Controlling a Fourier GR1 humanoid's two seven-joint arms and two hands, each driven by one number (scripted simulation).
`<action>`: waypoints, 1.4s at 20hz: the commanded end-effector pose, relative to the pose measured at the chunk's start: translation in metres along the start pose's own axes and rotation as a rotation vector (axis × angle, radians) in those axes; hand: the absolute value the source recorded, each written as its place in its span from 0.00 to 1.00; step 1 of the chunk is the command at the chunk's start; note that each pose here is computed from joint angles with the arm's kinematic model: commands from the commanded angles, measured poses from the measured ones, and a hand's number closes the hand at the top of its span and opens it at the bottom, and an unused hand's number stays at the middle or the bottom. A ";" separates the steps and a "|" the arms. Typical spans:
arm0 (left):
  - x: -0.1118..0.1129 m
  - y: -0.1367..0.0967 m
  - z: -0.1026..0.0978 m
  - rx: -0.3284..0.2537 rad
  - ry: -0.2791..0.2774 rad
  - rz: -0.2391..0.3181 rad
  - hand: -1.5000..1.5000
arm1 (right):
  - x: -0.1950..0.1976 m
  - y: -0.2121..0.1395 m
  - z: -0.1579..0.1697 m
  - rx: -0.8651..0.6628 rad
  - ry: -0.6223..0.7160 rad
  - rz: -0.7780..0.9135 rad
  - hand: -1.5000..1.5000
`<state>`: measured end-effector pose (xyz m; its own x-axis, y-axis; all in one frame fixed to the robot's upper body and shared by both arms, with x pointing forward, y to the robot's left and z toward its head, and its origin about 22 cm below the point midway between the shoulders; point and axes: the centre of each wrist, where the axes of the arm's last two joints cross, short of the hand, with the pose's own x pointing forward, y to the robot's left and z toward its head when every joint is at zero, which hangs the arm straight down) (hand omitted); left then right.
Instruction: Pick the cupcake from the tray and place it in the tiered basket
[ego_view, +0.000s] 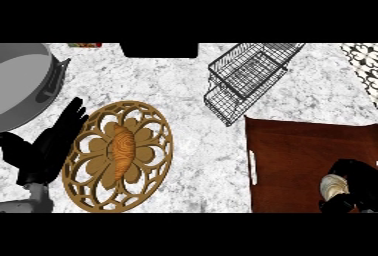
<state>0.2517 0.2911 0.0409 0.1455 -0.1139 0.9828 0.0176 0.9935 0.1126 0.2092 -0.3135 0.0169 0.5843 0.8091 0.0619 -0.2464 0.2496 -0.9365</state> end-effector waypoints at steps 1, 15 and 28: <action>-0.006 0.003 -0.005 0.014 0.007 0.015 0.50 | -0.003 0.014 -0.010 -0.070 0.002 0.060 1.00; -0.008 -0.003 0.001 0.011 0.009 0.008 0.50 | -0.036 -0.075 0.045 -0.552 -0.151 -0.321 1.00; -0.010 -0.002 -0.017 -0.007 -0.002 0.000 0.50 | 0.027 -0.143 0.128 -0.616 -0.407 -0.508 1.00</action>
<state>0.2587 0.2896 0.0312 0.1541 -0.1082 0.9821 0.0183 0.9941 0.1066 0.1667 -0.2889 0.1811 0.2171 0.8300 0.5138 0.5038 0.3555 -0.7873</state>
